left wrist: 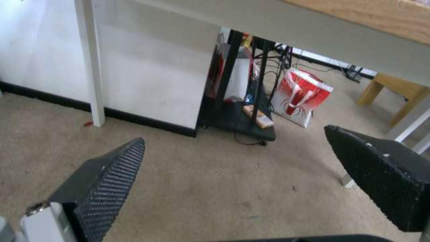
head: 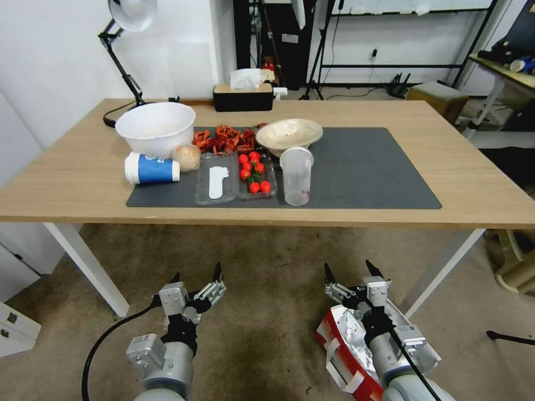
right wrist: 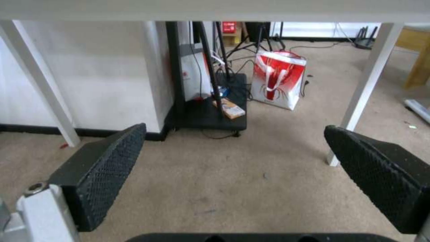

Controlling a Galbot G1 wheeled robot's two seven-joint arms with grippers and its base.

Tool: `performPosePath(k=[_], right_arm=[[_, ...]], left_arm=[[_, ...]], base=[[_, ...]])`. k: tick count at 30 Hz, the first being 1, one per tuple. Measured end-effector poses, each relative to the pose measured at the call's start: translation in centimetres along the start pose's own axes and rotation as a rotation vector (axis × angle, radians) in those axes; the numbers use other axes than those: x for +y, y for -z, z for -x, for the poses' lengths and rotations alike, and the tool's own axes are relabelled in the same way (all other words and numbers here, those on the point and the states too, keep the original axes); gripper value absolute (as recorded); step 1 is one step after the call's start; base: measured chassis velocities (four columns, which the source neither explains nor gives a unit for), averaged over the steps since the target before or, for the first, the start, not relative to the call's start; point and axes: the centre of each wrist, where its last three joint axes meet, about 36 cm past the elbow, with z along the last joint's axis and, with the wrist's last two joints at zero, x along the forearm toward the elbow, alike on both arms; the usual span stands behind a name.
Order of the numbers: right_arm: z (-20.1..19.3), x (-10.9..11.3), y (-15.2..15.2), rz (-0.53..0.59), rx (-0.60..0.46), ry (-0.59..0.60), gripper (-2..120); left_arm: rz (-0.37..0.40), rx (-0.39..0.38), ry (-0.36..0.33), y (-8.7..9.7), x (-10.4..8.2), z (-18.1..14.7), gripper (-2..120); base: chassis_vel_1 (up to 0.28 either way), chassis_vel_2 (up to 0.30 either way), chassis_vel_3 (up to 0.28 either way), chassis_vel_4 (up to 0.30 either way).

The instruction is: Pick up the food delivery bag from the floor and place it on the table.

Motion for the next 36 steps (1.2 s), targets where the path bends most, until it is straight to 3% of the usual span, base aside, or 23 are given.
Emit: performPosePath(k=[36], right_arm=[[0.15,-0.15,-0.17,0.011,-0.004,-0.001,100]], left_arm=[[0.0,-0.012,-0.002,0.07,0.22,0.02,100]], base=[[0.0,0.0,0.0,0.0]])
